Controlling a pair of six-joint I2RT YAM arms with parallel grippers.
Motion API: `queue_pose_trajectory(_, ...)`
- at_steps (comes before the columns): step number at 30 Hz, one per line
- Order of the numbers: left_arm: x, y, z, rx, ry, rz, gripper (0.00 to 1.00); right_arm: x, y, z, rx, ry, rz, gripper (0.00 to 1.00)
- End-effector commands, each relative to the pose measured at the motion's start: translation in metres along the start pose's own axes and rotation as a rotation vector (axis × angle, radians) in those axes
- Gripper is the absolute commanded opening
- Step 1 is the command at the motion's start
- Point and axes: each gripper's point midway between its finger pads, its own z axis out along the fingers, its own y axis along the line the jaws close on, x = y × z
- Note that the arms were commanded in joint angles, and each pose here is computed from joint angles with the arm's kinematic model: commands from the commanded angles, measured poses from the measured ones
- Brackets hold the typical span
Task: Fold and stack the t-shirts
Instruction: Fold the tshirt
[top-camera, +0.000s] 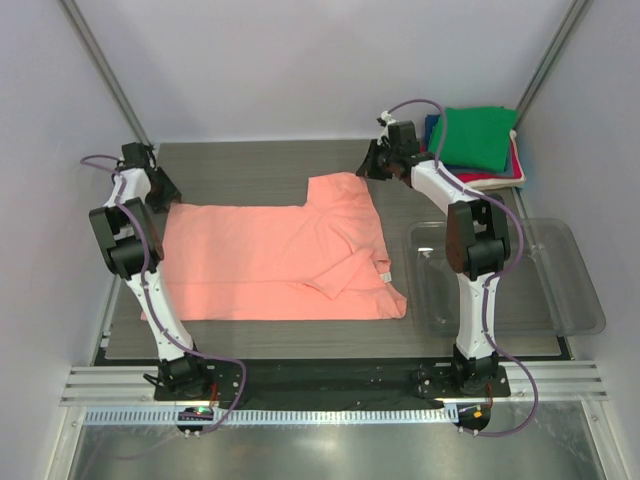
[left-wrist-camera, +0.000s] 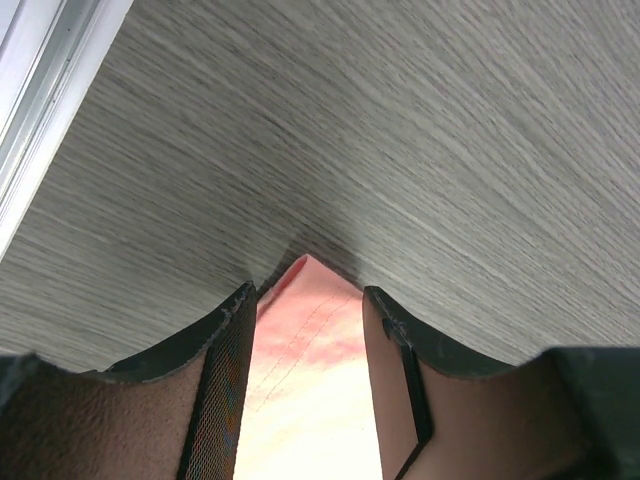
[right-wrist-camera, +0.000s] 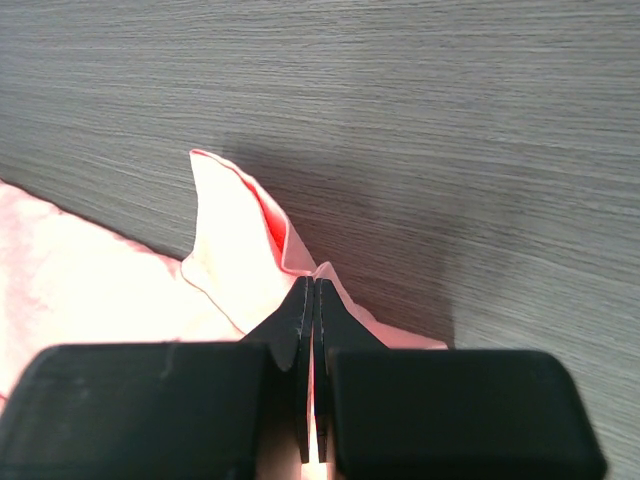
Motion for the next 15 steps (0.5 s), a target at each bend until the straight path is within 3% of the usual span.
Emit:
queue_pose_trajectory(1,-0.011,-0.004,0.002,0.005,-0.024,0.026,0.48,-0.018,0.012,-0.01,-0.035,-0.051,-0.018,0.01)
queue_pose_trajectory(10,-0.001,-0.007,0.007,0.017,0.002,0.051,0.35,-0.015,0.009,-0.008,-0.035,-0.043,-0.015,0.01)
queue_pose_trajectory(15,0.003,-0.007,0.011,0.018,0.012,0.045,0.15,-0.011,0.008,-0.007,-0.032,-0.038,-0.018,0.01)
